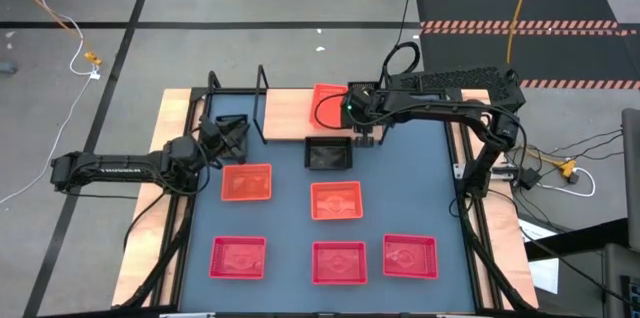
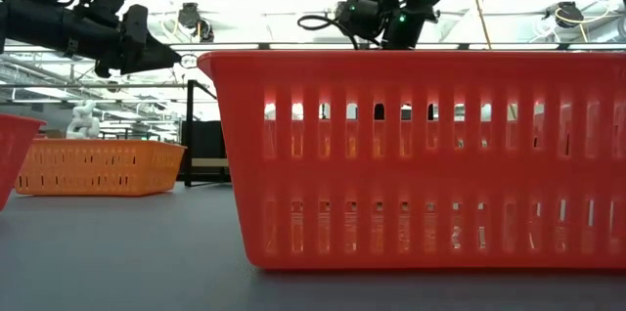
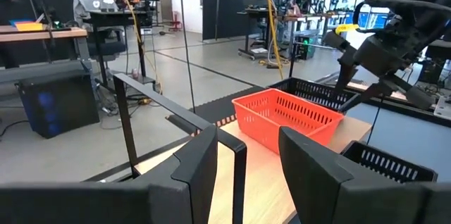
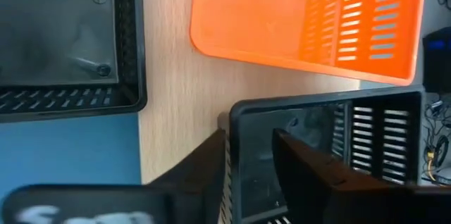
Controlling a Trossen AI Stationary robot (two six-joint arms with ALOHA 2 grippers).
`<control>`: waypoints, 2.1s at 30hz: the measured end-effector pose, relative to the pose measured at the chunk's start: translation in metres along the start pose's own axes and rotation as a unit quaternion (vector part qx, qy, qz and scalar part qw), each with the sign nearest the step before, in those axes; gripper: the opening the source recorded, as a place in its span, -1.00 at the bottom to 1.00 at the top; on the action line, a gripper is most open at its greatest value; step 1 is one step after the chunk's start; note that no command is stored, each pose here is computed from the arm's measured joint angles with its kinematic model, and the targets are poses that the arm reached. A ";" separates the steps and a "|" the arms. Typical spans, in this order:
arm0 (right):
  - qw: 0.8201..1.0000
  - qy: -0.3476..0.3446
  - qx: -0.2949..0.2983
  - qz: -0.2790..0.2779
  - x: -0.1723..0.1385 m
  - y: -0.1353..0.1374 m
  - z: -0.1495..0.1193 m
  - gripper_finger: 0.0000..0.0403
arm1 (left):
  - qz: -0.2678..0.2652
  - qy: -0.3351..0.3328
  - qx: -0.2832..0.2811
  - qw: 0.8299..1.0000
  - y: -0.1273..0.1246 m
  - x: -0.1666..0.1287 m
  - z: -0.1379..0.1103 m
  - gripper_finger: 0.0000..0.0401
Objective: Stack baskets on shelf by color
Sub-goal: Adjust the black bin on the shelf, then adjust the orange bin on the shelf
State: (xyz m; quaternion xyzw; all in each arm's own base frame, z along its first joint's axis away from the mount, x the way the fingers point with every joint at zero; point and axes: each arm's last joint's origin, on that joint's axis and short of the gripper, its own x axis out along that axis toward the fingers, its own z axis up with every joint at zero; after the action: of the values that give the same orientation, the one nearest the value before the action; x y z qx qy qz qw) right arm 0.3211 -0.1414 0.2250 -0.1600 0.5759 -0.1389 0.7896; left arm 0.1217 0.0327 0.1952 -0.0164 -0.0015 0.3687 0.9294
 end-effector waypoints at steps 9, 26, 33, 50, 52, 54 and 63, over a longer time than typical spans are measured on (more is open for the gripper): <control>0.999 0.012 0.048 0.011 -0.002 0.002 -0.003 -0.96 | 0.000 0.000 0.001 1.000 0.000 0.000 0.000 -0.24; 0.996 0.017 0.058 0.060 -0.007 0.019 0.000 -0.92 | 0.000 0.000 0.001 1.000 0.000 0.000 0.000 -0.24; 0.997 -0.002 0.063 0.044 -0.021 0.015 0.000 -0.81 | 0.000 -0.001 0.001 1.000 0.000 0.000 0.000 -0.24; 0.969 -0.225 0.095 -0.018 -0.021 0.005 0.041 -0.31 | 0.000 -0.008 -0.004 1.000 0.000 0.000 0.002 -0.24; 0.969 -0.229 0.094 -0.014 -0.015 0.007 0.044 -0.26 | 0.000 -0.007 -0.003 1.000 0.000 0.000 0.002 -0.24; 0.972 -0.218 0.092 -0.011 -0.008 0.009 0.044 -0.21 | 0.000 -0.007 -0.003 1.000 0.000 0.000 0.002 -0.24; 0.981 -0.177 0.076 0.003 0.011 0.016 0.041 -0.14 | -0.003 -0.003 0.002 1.000 -0.001 0.000 0.001 -0.24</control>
State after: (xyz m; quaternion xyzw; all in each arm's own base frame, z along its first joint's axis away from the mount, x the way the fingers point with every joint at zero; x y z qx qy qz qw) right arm 0.3641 -0.1273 0.2205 -0.1200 0.4154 -0.1489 0.8893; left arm 0.1219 0.0321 0.1961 -0.0134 -0.0035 0.3661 0.9305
